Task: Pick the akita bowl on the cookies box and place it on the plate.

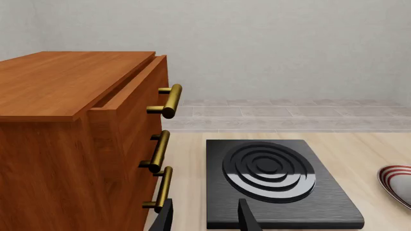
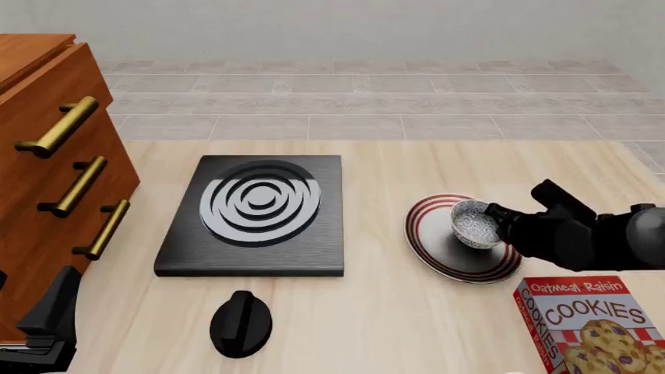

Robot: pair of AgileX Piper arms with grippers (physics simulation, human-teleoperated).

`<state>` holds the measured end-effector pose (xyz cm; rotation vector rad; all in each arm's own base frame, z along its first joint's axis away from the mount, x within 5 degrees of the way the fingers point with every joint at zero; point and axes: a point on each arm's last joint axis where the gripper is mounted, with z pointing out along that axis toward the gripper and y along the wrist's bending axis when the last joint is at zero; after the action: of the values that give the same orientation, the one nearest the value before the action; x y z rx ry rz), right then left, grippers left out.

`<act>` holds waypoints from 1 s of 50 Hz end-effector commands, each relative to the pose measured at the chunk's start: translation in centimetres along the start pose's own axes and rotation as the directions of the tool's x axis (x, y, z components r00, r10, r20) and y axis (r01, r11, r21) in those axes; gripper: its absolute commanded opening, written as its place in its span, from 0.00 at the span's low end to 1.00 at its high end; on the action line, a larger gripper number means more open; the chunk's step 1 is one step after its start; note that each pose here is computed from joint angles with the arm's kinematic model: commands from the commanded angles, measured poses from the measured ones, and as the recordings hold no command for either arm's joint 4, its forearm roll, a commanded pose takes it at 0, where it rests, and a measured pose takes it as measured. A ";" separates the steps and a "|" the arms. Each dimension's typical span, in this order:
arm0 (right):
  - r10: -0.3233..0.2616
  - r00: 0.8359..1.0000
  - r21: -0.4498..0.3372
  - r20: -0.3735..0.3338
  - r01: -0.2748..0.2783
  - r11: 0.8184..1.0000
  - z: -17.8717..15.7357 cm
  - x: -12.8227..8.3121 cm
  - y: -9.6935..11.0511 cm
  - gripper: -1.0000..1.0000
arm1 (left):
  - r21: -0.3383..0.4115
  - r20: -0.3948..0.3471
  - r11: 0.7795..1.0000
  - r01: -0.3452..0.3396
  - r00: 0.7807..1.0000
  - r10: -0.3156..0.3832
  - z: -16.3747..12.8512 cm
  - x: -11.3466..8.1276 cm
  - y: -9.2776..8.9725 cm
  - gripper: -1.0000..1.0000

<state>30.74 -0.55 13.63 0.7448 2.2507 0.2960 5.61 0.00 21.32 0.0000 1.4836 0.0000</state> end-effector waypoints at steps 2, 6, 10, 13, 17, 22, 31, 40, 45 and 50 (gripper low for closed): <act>0.014 1.000 0.012 -0.012 -0.014 1.000 0.4 0.3 -0.3 0.00 | 0.000 0.000 1.000 0.000 1.000 0.000 0.0 0.0 0.0 1.00; 0.009 1.000 0.006 -0.014 -0.009 1.000 0.4 0.5 -0.1 0.00 | 0.000 0.000 1.000 0.000 1.000 0.000 0.0 0.0 0.0 1.00; 0.018 1.000 0.010 -0.018 -0.018 1.000 0.4 0.5 -0.1 1.00 | 0.000 0.000 1.000 0.000 1.000 0.000 0.0 0.0 0.0 1.00; 0.017 1.000 0.001 -0.021 -0.017 1.000 0.4 0.8 0.1 1.00 | 0.000 0.000 1.000 0.000 1.000 0.000 0.0 0.0 0.0 1.00; 0.022 1.000 -0.003 -0.022 -0.022 1.000 0.4 1.1 0.1 1.00 | 0.000 0.000 1.000 0.000 1.000 0.000 0.0 0.0 0.0 1.00; 0.021 0.999 -0.011 -0.025 -0.021 1.000 0.4 1.4 0.4 1.00 | 0.000 0.000 1.000 0.000 1.000 0.000 0.0 0.0 0.0 1.00; 0.010 1.000 -0.021 -0.008 -0.010 1.000 -0.7 0.4 0.9 1.00 | 0.000 0.000 1.000 0.000 1.000 0.000 0.0 0.0 0.0 1.00; 0.009 0.998 -0.017 0.062 -0.008 1.000 -4.3 -2.3 0.7 1.00 | 0.000 0.000 1.000 0.000 1.000 0.000 0.0 0.0 0.0 1.00; 0.018 0.995 -0.014 0.103 -0.017 1.000 -6.7 -3.4 0.3 1.00 | 0.000 0.000 1.000 0.000 1.000 0.000 0.0 0.0 0.0 1.00; 0.011 0.989 -0.020 0.150 -0.008 1.000 -10.1 -4.3 0.3 1.00 | 0.000 0.000 1.000 0.000 1.000 0.000 0.0 0.0 0.0 1.00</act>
<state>28.68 -1.67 19.14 0.7477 2.1707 0.2853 5.61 0.00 21.32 0.0000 1.4836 0.0000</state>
